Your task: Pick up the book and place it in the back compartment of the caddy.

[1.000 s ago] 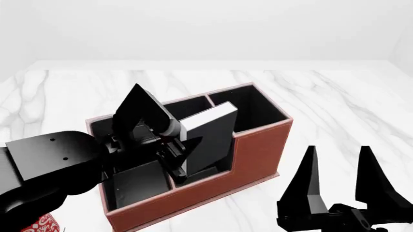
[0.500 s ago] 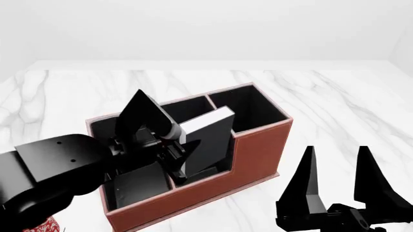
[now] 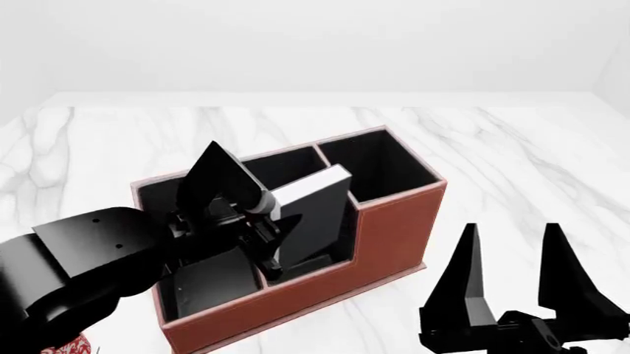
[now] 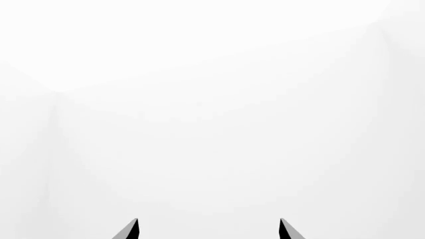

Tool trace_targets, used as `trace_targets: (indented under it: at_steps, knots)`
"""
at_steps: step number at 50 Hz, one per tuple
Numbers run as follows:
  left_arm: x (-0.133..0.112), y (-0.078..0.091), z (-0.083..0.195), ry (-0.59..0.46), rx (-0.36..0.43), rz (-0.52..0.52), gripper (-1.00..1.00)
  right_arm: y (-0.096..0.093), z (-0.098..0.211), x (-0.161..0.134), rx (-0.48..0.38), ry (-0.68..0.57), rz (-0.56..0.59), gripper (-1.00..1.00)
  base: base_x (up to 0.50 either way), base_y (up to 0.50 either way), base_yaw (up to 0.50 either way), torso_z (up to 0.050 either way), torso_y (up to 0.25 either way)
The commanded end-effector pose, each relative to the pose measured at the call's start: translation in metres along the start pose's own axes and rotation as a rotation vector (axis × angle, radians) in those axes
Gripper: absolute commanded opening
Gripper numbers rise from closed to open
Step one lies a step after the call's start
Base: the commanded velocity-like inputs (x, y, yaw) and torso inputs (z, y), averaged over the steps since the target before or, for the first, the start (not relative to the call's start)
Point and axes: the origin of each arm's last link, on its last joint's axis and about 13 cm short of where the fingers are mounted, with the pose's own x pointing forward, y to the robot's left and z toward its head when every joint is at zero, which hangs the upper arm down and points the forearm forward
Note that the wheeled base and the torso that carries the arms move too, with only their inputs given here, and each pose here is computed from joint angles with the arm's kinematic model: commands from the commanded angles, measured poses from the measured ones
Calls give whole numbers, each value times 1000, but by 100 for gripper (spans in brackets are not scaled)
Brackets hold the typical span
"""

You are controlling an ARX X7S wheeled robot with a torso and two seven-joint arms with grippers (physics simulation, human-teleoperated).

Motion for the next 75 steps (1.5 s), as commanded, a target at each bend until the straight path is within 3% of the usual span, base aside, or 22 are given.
trace_targets:
  at_steps: [1, 51, 52, 69, 75]
  knots:
    - [1, 3, 9, -73, -1, 1, -100, -1, 0, 1, -18, -16, 7, 100, 0, 0, 0, 0, 0]
    - [28, 11, -24, -31, -22, -8, -100, -2, -2, 1, -13, -11, 3, 100, 0, 0, 0, 0, 1]
    - [28, 11, -24, -33, -12, 4, 100, -2, -3, 1, -13, -9, 3, 100, 0, 0, 0, 0, 0]
    - [16, -1, -13, -85, 69, -48, 100, -2, -2, 1, -5, -5, 1, 100, 0, 0, 0, 0, 1]
    - [4, -13, -4, -105, 120, -73, 100, -2, -3, 1, -6, -3, 1, 100, 0, 0, 0, 0, 0]
